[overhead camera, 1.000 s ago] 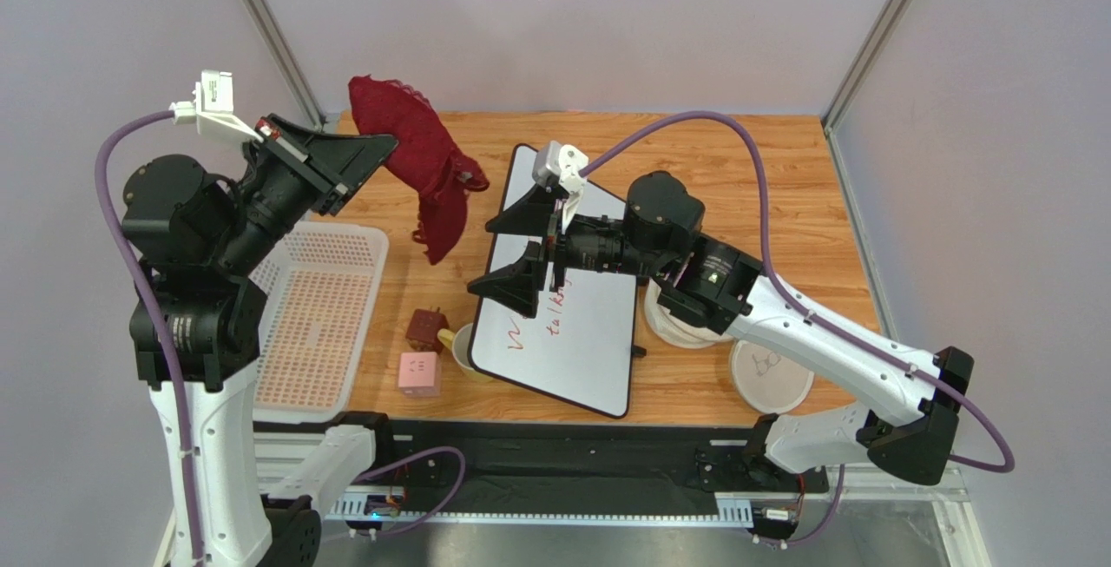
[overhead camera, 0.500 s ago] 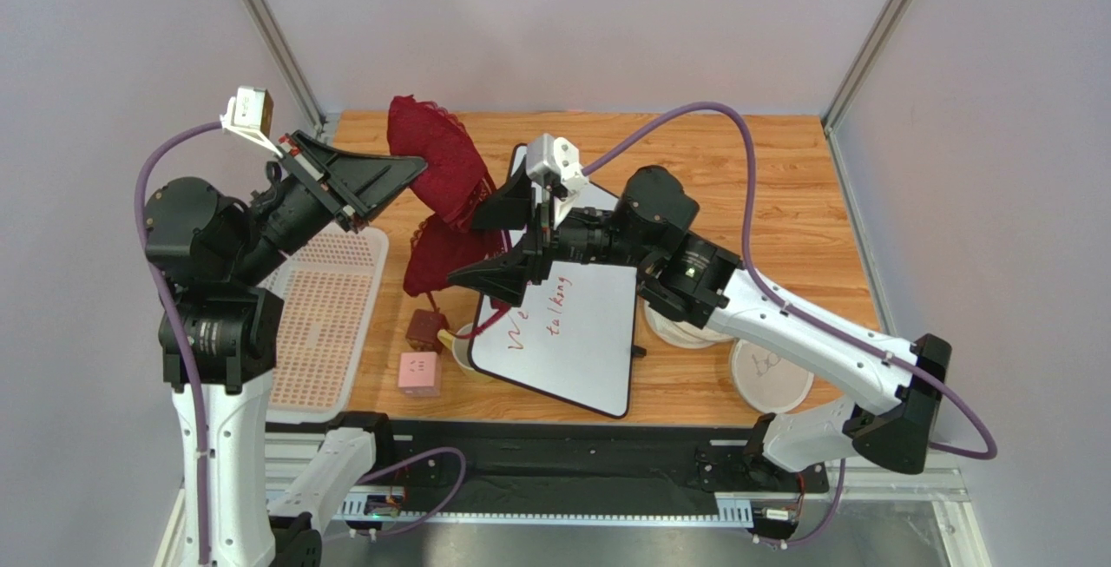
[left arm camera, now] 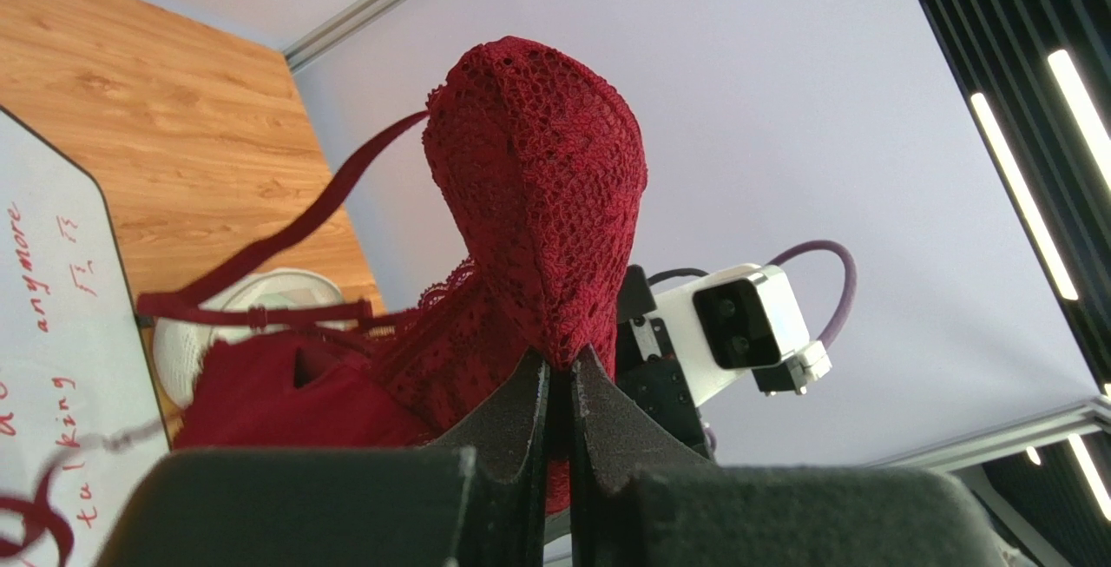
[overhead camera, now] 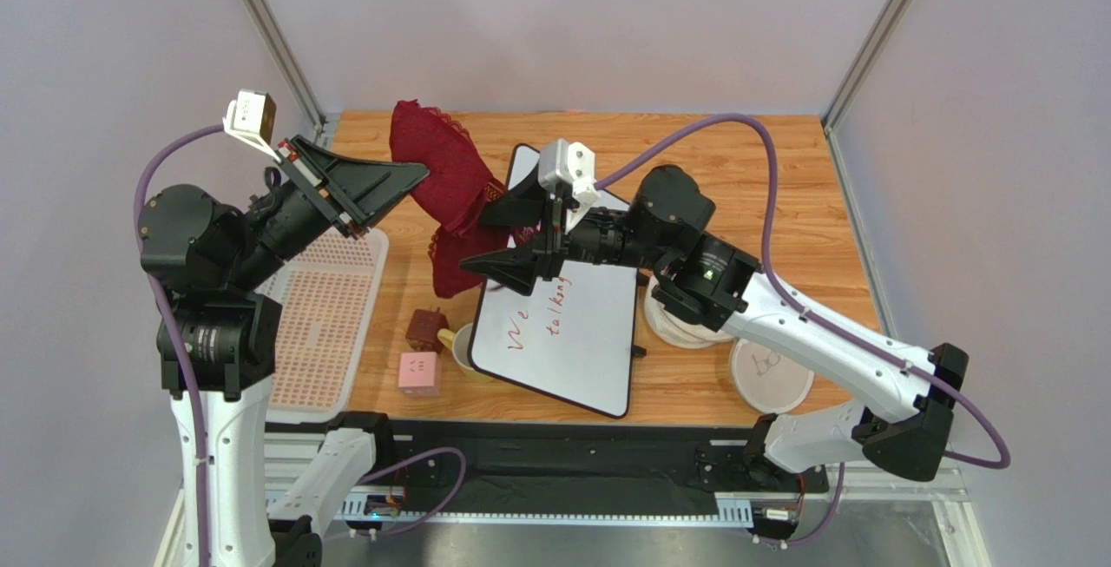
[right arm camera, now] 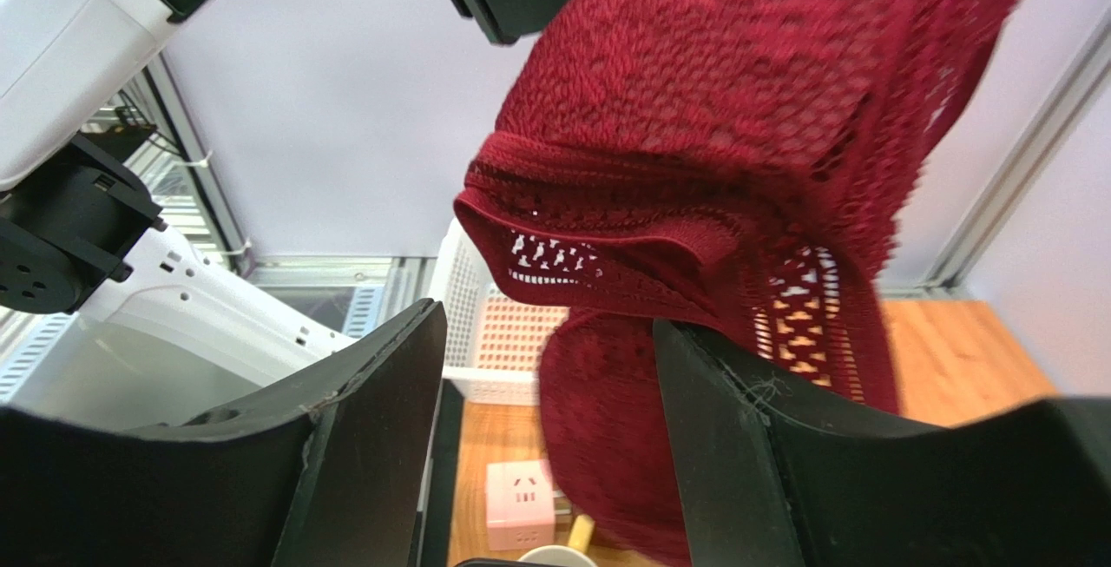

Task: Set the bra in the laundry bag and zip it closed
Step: Adjust the bra.

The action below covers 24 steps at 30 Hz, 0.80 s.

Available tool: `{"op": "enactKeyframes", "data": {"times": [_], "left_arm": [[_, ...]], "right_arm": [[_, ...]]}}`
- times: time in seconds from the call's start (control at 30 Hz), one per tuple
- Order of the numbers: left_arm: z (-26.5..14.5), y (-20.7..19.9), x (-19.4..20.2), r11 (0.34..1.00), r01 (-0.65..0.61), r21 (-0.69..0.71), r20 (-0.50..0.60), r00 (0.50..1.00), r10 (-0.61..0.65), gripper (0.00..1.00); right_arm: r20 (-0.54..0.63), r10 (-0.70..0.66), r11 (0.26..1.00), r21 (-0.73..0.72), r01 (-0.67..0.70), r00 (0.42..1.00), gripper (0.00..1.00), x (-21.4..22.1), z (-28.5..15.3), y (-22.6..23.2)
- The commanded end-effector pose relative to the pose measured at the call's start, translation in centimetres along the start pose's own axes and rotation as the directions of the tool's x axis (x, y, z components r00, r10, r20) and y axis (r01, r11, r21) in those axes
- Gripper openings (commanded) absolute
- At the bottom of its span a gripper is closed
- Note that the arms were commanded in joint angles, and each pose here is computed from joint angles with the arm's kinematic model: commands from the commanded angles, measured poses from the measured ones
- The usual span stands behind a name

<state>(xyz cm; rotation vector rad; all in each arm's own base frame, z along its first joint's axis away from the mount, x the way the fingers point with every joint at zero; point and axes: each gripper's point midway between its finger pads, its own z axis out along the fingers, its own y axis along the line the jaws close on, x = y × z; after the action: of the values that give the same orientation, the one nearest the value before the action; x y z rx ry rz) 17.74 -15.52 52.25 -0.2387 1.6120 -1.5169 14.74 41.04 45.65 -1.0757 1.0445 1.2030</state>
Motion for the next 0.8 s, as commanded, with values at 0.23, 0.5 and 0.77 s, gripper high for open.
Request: {"op": "enactKeyframes", "data": {"times": [0.23,0.5,0.77], "left_arm": [[-0.2,-0.2,0.4,1.0,0.014,0.004,-0.011,1.0,-0.014,0.08],[-0.6,-0.7,0.6,1.0,0.011,0.008,-0.011,1.0,-0.011,0.08],[-0.9,-0.4,0.8,1.0,0.027,-0.015,-0.006,1.0,-0.027,0.08]], "right_arm": [[0.039,-0.092,0.995,0.033,0.091,0.995,0.6,-3.1,-1.5,0.3],[0.012,-0.133,0.99,0.049,0.132,0.991,0.59,-2.5,-0.1,-0.7],[-0.008,-0.172,0.982,0.072,0.172,0.985,0.56,-1.6,1.5,-2.1]]}}
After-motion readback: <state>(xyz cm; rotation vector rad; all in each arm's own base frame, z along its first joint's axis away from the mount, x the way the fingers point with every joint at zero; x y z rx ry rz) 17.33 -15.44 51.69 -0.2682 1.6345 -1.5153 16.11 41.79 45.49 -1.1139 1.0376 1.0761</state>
